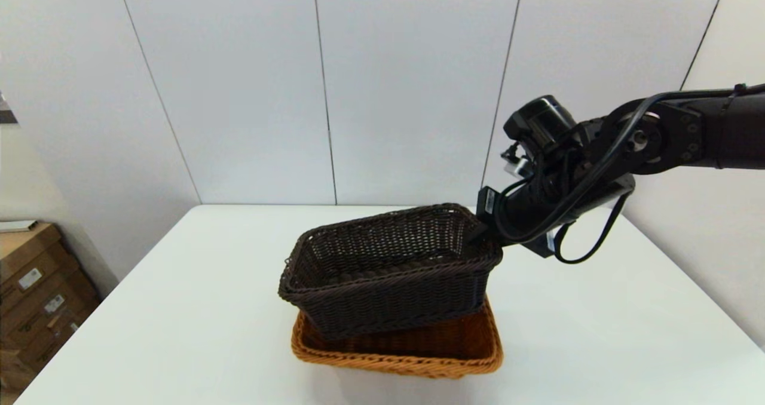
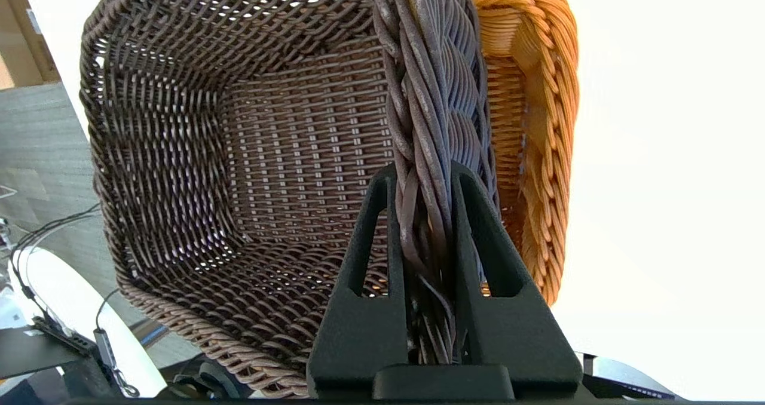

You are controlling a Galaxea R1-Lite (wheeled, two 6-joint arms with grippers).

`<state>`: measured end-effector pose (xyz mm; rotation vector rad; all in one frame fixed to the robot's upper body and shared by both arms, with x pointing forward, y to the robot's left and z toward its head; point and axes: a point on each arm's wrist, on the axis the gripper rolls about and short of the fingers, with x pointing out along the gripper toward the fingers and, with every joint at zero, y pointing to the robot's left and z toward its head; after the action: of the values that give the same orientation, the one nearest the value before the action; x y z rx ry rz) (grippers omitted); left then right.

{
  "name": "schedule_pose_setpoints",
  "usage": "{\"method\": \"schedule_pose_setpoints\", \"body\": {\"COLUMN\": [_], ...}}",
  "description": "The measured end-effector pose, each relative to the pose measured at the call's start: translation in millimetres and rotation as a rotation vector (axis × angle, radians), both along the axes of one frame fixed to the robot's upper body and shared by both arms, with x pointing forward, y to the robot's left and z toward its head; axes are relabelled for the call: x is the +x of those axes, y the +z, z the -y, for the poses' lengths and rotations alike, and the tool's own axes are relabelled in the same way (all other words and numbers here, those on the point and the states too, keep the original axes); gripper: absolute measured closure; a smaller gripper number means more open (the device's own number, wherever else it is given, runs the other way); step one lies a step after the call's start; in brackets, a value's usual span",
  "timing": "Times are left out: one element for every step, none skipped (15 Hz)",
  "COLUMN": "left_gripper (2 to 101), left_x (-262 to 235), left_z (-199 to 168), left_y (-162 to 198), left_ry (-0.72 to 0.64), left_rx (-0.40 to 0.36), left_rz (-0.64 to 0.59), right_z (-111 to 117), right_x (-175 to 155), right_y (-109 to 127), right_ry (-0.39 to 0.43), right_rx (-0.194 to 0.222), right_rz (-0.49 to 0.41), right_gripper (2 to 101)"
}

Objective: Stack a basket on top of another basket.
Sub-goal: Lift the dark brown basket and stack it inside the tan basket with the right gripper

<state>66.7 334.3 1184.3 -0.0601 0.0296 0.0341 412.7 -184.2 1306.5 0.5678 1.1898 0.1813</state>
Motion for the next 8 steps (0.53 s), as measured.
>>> {"method": "schedule_pose_setpoints", "body": {"left_gripper": [5.4,5.4,5.4,5.4,5.4,5.4,5.4,5.4], "left_x": [0.0,0.0,0.0,0.0,0.0,0.0,0.0,0.0], "left_z": [0.0,0.0,0.0,0.0,0.0,0.0,0.0,0.0], "left_y": [0.0,0.0,0.0,0.0,0.0,0.0,0.0,0.0], "left_ry": [0.000,0.000,0.000,0.000,0.000,0.000,0.000,0.000], "left_rx": [0.000,0.000,0.000,0.000,0.000,0.000,0.000,0.000], "left_rz": [0.000,0.000,0.000,0.000,0.000,0.000,0.000,0.000], "right_z": [0.0,-0.1,-0.2,-0.4,-0.8,-1.3,-2.0,-3.0], "right_x": [0.0,0.2,0.5,0.7,0.2,-0.5,-1.3,-2.7], "right_y": [-0.7,-1.5,-2.3,-3.3,-4.2,-5.5,-6.8,-8.6], "right_ry": [0.000,0.001,0.000,0.000,0.002,0.003,0.002,-0.002], "right_rx": [-0.002,-0.003,-0.004,-0.006,-0.008,-0.012,-0.020,-0.036], "right_rz": [-0.002,-0.004,-0.007,-0.010,-0.014,-0.017,-0.019,-0.020], "right_gripper": [87.2,87.2,87.2,87.2,87.2,87.2,87.2,78.6]}}
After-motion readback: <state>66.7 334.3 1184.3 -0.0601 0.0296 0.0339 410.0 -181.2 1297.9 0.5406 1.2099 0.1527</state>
